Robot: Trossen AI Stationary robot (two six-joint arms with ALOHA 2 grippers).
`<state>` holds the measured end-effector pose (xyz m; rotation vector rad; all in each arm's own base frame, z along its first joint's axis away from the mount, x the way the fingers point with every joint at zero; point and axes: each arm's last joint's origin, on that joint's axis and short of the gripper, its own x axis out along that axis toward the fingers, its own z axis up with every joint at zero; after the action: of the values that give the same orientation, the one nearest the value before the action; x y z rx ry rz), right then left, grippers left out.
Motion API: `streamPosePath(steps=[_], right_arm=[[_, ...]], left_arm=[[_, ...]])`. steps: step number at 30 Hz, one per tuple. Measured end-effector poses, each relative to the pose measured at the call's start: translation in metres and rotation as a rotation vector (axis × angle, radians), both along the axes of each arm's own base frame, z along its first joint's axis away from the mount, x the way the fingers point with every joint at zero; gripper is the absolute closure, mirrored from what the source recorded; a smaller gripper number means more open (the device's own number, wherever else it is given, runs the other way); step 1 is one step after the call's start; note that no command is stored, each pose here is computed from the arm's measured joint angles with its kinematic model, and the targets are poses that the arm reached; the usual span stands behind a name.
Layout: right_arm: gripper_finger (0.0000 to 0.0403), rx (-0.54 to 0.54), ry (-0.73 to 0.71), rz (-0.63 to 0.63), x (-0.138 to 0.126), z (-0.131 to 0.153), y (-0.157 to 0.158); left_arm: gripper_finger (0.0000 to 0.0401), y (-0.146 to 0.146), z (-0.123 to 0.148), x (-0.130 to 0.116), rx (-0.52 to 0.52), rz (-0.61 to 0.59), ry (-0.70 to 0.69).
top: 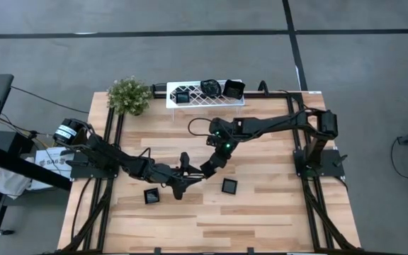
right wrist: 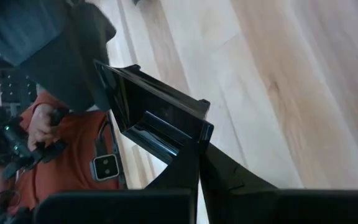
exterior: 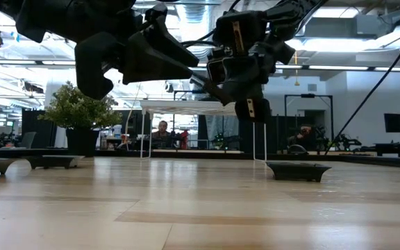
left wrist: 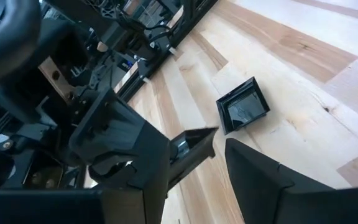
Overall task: Pick & Place Mini shaped plates
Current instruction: Stack the black square plate on top of the black square plate on the shelf
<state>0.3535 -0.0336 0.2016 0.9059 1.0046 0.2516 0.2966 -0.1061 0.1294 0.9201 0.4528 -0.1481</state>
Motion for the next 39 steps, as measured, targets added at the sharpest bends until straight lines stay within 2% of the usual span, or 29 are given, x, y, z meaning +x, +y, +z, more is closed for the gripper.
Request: streamPosePath(steps=[9, 28, 39], right_arm=[[0.0403, 0.016, -0.011, 0.063, 0.0, 0.0, 0.01], [0.0403, 0.017, 0.012, 0.082, -0.003, -0.001, 0.011], [0.0403, 0.022, 0.022, 0.081, -0.004, -0.002, 0.011]], left_arm=[[0.0243, -0.001, 0.0, 0.0, 0.006, -0.026, 0.004], [0.0233, 0.0, 0.0, 0.0, 0.278, -0.153, 0.015], [0.0196, 0.005, 0.002, 0.003, 0.283, -0.137, -0.002]])
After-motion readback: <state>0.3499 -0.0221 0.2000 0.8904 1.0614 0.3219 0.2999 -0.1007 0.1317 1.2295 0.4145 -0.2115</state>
